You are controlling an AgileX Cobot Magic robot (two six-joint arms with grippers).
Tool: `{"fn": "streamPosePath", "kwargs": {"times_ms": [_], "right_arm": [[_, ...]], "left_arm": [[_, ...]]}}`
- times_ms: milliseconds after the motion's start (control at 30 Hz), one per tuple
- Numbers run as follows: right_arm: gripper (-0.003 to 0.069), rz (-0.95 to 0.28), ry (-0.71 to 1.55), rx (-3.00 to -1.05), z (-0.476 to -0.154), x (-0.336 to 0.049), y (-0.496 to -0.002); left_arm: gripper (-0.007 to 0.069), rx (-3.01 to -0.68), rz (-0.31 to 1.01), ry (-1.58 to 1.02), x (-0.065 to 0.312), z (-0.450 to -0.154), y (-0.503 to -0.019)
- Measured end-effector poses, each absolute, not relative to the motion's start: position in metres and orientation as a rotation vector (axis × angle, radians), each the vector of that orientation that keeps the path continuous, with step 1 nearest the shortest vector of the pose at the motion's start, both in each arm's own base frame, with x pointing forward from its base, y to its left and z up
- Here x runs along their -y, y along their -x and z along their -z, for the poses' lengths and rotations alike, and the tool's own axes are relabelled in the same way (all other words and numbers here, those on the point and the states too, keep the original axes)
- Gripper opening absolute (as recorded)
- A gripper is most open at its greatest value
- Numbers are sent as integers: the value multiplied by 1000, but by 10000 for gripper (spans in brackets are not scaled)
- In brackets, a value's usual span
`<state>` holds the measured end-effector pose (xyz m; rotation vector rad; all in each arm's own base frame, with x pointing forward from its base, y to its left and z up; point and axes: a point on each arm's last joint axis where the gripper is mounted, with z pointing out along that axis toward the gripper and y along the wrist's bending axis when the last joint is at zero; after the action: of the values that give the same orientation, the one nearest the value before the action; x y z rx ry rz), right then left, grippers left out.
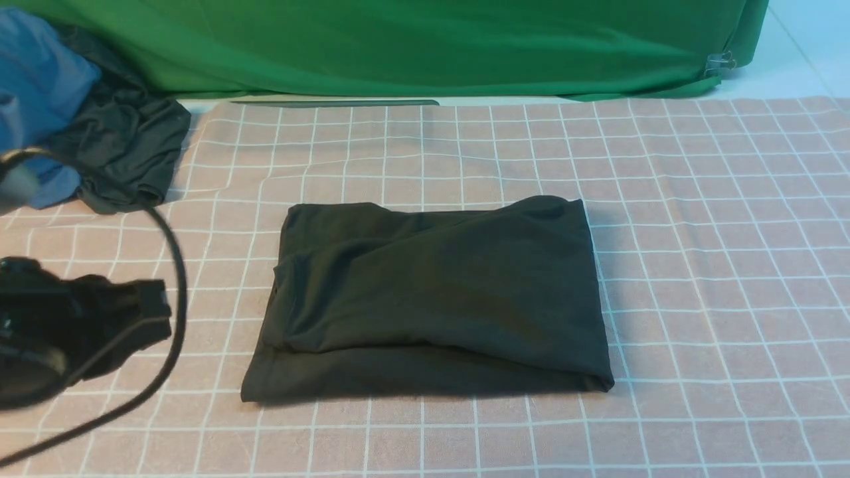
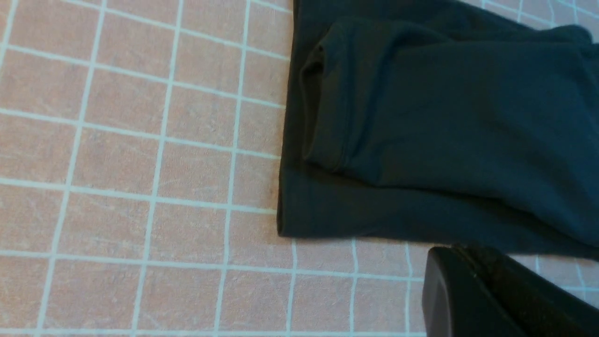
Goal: Fold a long-sleeved shirt over a pink coffee tablecloth.
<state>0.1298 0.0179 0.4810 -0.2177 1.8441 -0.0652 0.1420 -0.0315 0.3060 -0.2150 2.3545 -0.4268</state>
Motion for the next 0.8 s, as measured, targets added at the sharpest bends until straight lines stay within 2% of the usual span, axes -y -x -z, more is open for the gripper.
{"fn": "streamPosePath", "kwargs": {"times_ms": [233,400,600,800], "right_arm": [[39,8,232,-1585,-426,-8,-73],[39,-27,237,-1456,-393,-6,-52],[39,-75,214,-1351,-378,-2,-29],[42,-94,193,-1304,-375,2,-16]], "left_arm": [[13,-2146,455,192,26,-310,-104],[13,-2027,468,167,23,-311,-77],[13,-1868,500,140,19,-310,-37],[13,-1792,509,124,17,-302,-18]]}}
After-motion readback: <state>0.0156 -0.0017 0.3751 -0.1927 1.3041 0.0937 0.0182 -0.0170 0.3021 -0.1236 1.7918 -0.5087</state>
